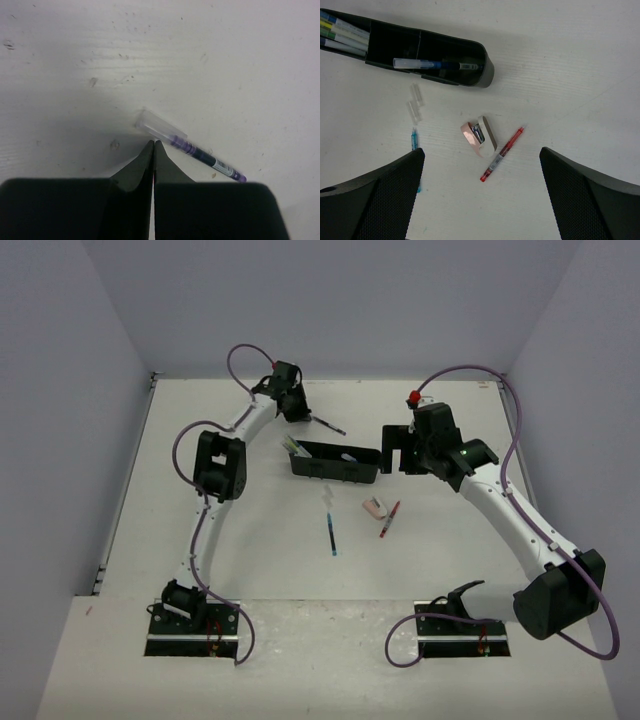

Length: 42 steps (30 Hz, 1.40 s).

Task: Sort the stationery into containers
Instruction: Pick up the pen from the center of the board.

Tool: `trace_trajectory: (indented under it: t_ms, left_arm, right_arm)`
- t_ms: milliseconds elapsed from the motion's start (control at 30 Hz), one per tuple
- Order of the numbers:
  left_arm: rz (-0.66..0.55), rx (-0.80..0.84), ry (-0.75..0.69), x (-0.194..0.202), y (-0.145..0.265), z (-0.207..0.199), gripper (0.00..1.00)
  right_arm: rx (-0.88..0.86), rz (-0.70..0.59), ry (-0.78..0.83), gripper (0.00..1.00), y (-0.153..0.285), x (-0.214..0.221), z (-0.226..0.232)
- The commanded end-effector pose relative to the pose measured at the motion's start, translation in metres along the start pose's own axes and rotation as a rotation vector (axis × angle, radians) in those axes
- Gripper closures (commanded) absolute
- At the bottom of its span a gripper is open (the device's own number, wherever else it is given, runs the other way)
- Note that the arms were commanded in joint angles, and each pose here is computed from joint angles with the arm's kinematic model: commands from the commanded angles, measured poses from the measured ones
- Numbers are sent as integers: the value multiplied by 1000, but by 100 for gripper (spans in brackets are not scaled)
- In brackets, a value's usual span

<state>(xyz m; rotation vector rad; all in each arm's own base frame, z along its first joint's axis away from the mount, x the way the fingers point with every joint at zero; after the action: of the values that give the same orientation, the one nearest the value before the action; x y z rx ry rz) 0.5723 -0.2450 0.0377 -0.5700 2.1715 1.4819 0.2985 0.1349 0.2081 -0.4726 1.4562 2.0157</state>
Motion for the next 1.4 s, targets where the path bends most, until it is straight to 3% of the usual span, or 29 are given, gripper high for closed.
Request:
trace_trajectory:
  t_ms: [0,267,467,567,600,667,733,867,1367]
  left_arm:
    - [-57,-69,42,-14,-9,26,100]
    - [-102,-85,71,-29,-5,40,100]
    - [-123,-4,73,-43,9,24,99]
    - [-145,-14,80,-51,33,14,82]
    - [-159,-9,73,-55,44,6,65]
    - [-195,17,56,-64,53,-6,60]
    - [-224,50,37,-71,57,-21,46]
    - [-258,52,-4,-74,47,-37,29]
    - [-260,-179,-154,-33,-5,-33,24]
  right_arm:
    - [-18,-49,20,1,5,-14,6]
    - [-19,-44,19,1,4,-13,7]
    - [-19,-43,27,1,4,-13,6]
    - [-24,-44,29,1,4,-14,8]
    - [-26,-44,29,1,4,-15,9]
    - [-28,-43,29,1,3,-15,9]
    - [-30,-40,30,1,2,-16,10]
    - [-34,-42,30,1,3,-16,10]
    - [-43,-88,59,1,18,-11,2]
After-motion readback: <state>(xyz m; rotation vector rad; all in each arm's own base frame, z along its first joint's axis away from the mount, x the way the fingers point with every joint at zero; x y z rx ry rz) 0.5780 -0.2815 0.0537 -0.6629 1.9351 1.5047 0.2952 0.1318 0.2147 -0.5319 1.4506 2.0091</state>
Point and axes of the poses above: each gripper's point midway between its finger pads, its own y axis back along the fingers, its own z axis along the line the jaws close on, x = y × z, the point moved 2 cm from there along y, back along the fingers, and after that the axes turned 13 degrees about -y, right-handed, at the moved point
